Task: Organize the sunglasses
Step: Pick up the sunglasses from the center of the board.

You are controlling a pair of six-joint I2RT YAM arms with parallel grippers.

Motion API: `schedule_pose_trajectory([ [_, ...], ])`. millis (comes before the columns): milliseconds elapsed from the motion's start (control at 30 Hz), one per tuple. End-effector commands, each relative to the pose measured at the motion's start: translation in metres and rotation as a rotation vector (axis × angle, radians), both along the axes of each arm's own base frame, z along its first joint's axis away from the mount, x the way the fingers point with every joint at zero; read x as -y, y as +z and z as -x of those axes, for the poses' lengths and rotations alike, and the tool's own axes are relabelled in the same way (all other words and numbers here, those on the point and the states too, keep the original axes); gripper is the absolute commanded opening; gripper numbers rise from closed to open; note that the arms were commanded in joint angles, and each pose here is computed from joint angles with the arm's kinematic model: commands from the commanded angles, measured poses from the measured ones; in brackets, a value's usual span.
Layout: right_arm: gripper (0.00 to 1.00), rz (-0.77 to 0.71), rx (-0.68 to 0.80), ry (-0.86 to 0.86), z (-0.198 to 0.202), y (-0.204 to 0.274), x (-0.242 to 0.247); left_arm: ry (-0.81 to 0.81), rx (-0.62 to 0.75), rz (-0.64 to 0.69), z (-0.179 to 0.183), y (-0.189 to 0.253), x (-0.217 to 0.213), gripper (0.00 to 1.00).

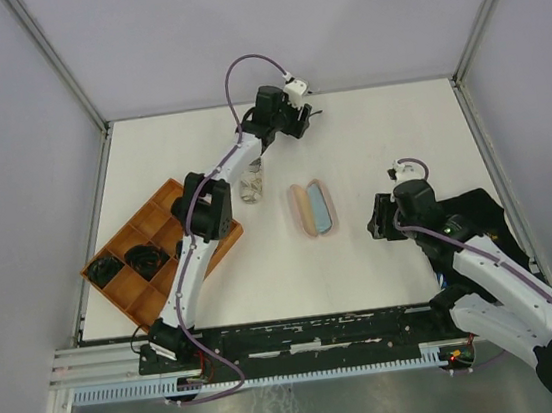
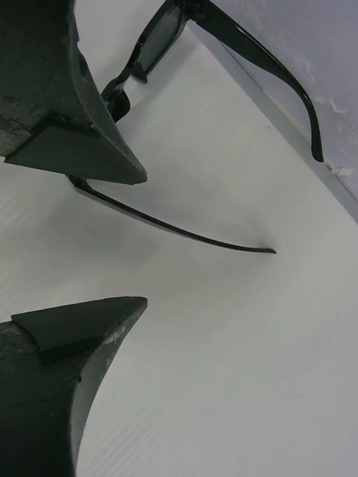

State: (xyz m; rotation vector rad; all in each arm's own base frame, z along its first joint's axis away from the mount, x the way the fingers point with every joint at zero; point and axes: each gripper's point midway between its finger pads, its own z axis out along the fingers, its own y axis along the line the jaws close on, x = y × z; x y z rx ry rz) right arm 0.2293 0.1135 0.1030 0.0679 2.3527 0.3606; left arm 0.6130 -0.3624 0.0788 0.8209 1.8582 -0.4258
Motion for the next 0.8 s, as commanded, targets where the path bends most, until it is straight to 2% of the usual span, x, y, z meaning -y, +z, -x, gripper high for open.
schedule_pose_trajectory([
  [0, 0.55, 0.018, 0.025, -0.015, -0.008, 0.004, 0.003, -0.037, 0.116, 0.009, -0.012, 0.024, 0.011, 0.68],
  [567, 0.55, 0.023, 0.008, -0.003, -0.010, -0.002, 0.000, -0.043, 0.125, -0.061, -0.014, 0.000, 0.006, 0.59],
  [767, 0.55, 0.018, 0.002, 0.013, -0.011, -0.002, -0.003, -0.035, 0.130, -0.068, -0.015, -0.001, 0.005, 0.50],
])
